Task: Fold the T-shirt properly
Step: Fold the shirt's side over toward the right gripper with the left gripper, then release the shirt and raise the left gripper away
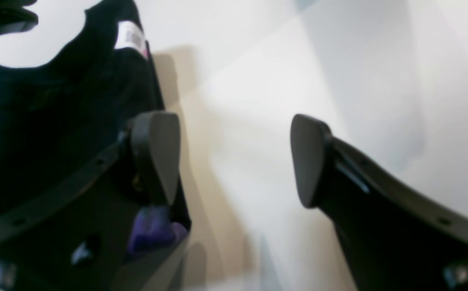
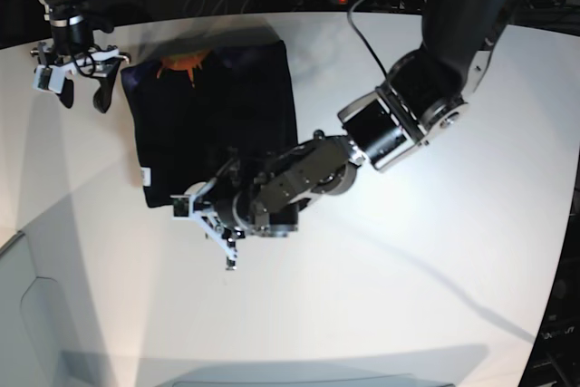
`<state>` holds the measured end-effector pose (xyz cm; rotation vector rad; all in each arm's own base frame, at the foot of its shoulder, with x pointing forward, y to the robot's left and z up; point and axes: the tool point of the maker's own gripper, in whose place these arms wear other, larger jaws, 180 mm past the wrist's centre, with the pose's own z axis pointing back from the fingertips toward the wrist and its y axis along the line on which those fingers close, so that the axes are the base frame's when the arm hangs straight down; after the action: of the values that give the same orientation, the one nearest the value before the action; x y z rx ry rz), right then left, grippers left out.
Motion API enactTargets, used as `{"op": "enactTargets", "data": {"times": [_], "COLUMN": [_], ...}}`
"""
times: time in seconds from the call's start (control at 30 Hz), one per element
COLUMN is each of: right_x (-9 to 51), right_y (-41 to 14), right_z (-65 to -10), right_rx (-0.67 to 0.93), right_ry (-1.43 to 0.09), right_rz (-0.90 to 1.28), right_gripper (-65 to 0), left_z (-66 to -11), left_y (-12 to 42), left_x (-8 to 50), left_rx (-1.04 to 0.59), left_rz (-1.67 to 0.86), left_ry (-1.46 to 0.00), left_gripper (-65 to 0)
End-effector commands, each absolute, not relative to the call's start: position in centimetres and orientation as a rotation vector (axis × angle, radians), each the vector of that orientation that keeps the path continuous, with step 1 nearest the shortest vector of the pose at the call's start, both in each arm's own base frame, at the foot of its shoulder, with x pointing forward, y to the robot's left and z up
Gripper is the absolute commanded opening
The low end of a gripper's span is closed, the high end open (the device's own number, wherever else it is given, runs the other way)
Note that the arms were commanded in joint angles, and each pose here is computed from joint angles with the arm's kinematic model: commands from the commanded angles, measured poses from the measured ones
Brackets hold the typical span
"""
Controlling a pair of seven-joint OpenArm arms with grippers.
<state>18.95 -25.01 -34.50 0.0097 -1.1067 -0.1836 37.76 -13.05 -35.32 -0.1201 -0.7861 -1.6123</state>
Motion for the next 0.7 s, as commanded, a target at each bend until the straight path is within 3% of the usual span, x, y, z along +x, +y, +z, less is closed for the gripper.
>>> {"op": "enactTargets", "data": {"times": [0.0,0.23,0.43,0.5,0.67], "right_x": [19.5,21.4,23.0,23.3,22.4], "right_y": [-24.9,-20.7,-14.8,-12.1,-5.7], "right_z": [-33.1,-31.9,-31.7,-31.6,-31.5], "right_rx": [0.016,0.113,0.273,0.343,0.513], "right_ry": [-1.162,-1.200,-1.203,-1.201,-1.166], "right_rz": [-0.167,-0.071,0.062,0.117,0.241], "right_gripper": [-21.6,-21.7,-22.7,-26.5,-43.5], "left_z": [-32.8,-29.1,-26.5,-26.4,-26.7], "left_y": [-14.4,-9.7,1.7,7.4,19.5], "left_x": [38.4,42.0,45.2,44.6,39.5], "left_rx": [-0.129,-0.030,-0.009,0.018,0.152], "left_rz": [-1.621,-1.473,-0.992,-0.814,-0.507], "left_ry": [-0.858,-0.921,-0.983,-0.999,-1.001], "left_gripper": [-50.6,-50.6,-50.6,-50.6,-50.6]}}
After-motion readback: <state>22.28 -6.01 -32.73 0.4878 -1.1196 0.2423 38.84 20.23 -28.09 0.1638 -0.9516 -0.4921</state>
